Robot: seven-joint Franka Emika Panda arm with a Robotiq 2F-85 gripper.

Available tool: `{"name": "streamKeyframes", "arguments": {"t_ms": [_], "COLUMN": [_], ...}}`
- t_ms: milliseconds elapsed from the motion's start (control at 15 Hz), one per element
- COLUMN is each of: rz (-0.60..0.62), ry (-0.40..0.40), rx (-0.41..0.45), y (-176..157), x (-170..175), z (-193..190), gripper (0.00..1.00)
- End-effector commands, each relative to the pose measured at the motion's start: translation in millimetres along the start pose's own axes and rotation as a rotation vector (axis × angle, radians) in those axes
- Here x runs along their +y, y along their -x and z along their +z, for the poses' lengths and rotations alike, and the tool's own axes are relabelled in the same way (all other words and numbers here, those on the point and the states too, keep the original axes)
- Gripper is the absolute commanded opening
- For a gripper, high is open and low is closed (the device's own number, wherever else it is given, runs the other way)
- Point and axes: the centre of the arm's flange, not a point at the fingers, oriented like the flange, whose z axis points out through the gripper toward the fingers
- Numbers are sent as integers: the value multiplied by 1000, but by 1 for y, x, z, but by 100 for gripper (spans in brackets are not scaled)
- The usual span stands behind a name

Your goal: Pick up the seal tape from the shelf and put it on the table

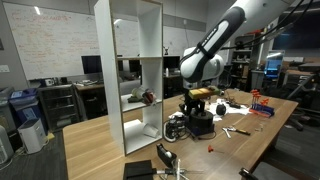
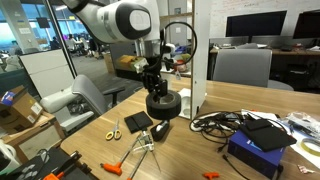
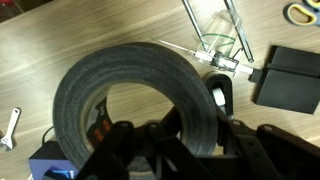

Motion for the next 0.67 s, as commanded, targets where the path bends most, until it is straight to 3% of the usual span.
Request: {"name": "streamKeyframes", "arguments": {"t_ms": [0, 600], "rz": [81, 245], "ry": [-35, -85], "rx": [25, -22], "y": [-10, -26], "x": [12, 41], "z": [47, 151], "gripper": [15, 15]}}
